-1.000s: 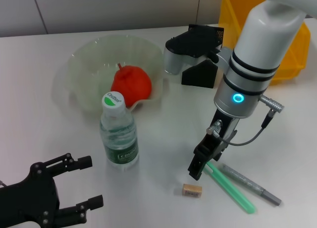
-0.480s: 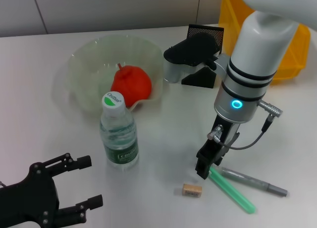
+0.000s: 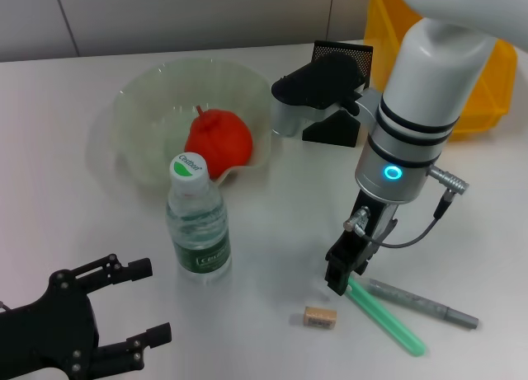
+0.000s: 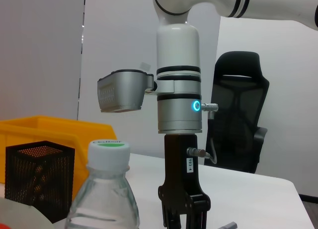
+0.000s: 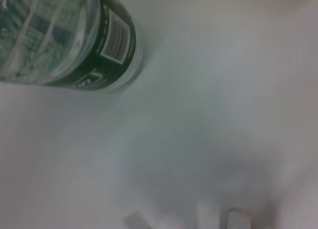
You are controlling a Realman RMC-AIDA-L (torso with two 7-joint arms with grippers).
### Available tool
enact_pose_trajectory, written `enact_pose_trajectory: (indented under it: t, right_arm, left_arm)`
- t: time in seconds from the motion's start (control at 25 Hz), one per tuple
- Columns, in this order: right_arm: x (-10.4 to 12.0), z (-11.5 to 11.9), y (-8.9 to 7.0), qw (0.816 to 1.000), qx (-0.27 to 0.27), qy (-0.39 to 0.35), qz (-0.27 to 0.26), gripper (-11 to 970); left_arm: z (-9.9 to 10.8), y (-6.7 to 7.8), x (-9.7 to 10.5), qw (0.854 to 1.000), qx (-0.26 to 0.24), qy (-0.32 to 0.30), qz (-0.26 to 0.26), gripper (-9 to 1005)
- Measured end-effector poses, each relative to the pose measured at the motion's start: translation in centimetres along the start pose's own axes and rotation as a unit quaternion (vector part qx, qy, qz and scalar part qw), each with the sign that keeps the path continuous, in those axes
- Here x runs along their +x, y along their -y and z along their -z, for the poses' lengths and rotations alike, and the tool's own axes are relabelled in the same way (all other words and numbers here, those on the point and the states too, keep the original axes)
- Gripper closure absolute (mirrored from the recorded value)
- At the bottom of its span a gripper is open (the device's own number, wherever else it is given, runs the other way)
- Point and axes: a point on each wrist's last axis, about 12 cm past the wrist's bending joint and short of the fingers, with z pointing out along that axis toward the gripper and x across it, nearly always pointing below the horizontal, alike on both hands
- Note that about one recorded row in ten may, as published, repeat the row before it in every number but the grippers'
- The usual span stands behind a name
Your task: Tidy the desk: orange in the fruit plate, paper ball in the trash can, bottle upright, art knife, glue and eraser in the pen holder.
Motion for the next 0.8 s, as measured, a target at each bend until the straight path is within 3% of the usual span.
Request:
enact_pose_trajectory:
  t: [0.8]
  right_arm:
    - [-0.15,-0.94,-0.91,1.000,0.007,-0.012,0.017,543]
  left_arm:
    - [-0.02,0.04,0.04,1.000,-0.001,0.001,0.001,213]
